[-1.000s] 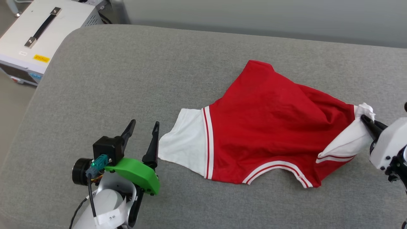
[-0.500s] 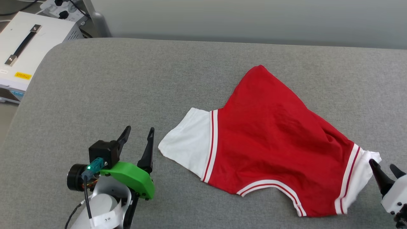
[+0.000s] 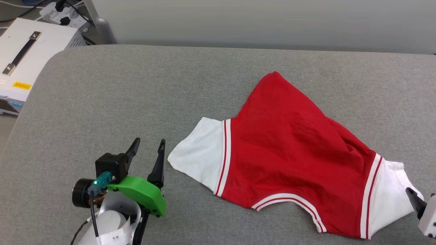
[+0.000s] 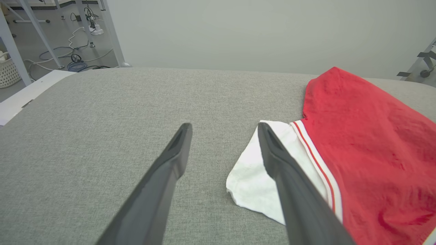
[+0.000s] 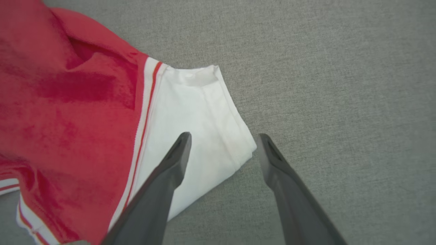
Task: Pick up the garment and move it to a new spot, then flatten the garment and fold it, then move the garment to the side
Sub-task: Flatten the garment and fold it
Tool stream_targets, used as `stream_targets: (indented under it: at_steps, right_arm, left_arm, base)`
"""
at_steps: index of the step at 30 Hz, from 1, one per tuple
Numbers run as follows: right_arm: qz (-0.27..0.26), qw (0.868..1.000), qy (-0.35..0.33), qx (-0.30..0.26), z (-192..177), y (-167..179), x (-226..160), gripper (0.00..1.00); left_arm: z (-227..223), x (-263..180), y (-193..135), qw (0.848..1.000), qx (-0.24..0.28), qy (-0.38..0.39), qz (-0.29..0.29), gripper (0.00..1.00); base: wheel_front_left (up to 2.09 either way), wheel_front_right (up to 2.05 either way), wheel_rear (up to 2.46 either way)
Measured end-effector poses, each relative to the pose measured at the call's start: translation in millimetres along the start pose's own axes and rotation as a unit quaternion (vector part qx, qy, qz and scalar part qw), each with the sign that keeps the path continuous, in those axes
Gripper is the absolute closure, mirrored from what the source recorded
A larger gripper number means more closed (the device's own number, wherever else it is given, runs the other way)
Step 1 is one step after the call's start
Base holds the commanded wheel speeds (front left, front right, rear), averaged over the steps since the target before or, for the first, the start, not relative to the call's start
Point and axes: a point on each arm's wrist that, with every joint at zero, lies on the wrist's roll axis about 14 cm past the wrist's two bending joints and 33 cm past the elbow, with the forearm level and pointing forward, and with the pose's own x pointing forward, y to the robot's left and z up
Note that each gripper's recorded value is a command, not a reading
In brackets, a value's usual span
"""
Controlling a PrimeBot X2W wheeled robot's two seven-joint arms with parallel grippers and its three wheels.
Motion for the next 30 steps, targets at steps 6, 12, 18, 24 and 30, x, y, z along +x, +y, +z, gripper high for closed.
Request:
stream_targets:
  at_steps: [6, 12, 18, 24, 30]
  right_arm:
    - [-0.022, 0.995, 0.078, -0.051, -4.9, -4.3, 5.8, 0.0]
    - [-0.028, 0.988, 0.14, -0.062, -21.8, -5.6, 20.2, 0.0]
    - [-0.027, 0.982, 0.175, -0.071, -36.9, -6.7, 37.0, 1.0]
    - [-0.037, 0.987, 0.136, -0.083, -12.5, -12.8, 57.3, 1.0]
    - [-0.063, 0.987, 0.097, -0.109, 18.9, -26.5, 65.6, 1.0]
  left_arm:
    - [-5.7, -1.1, 4.7, 1.0, -0.002, 0.008, 0.007, 0.0]
    - [-12.1, -1.1, 12.5, 1.0, -0.002, 0.018, 0.017, 0.0]
    - [-17.3, -0.8, 21.2, 0.999, -0.001, 0.026, 0.029, 0.0]
    - [-20.1, -2.9, 29.6, 0.999, -0.001, 0.031, 0.041, 0.0]
    - [-19.7, -7.3, 32.5, 0.998, -0.002, 0.031, 0.047, 0.0]
  base:
    - [0.0, 0.0, 0.0]
    - [0.0, 0.0, 0.0]
    - [0.0, 0.0, 0.0]
    - [0.0, 0.0, 0.0]
    - [0.0, 0.0, 0.0]
